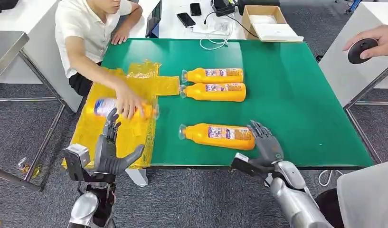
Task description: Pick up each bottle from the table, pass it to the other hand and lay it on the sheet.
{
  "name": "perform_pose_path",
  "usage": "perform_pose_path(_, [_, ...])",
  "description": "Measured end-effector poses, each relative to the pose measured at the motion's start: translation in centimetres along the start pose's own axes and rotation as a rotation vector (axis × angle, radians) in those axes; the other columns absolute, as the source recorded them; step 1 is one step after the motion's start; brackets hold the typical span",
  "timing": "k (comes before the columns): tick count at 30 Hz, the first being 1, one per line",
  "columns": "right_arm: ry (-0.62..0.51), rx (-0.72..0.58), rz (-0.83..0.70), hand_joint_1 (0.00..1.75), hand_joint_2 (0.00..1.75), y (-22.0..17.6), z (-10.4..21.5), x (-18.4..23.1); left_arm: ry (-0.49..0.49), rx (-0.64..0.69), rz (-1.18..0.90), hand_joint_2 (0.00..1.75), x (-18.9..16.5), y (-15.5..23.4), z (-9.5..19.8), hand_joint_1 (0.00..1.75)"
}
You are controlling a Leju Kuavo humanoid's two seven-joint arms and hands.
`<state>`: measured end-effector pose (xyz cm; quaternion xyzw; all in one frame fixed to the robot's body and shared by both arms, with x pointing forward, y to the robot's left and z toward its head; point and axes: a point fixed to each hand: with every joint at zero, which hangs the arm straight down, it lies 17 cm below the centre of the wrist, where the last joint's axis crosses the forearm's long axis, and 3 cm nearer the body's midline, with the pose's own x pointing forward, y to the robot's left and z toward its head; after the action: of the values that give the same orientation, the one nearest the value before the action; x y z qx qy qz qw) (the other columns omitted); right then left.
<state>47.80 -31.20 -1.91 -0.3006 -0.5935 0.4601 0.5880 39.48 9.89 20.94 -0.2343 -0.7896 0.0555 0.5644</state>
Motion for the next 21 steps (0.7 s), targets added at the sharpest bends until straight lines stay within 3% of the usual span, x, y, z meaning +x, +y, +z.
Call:
perform_pose_path(16, [-0.049,0.016,-0.012,0.00,1.75,1.5,-1.4,3.3,-0.006,-0.019,-0.023,1.75,-0.3,-0.9,-0.5,0.00])
perform_pose_path(21, [-0.009,0.060,-0.033,0.00,1.75,2.1,-2.0,3.4,-0.005,-0.034,-0.027,1.75,-0.3,-1.4,-1.0,0.00])
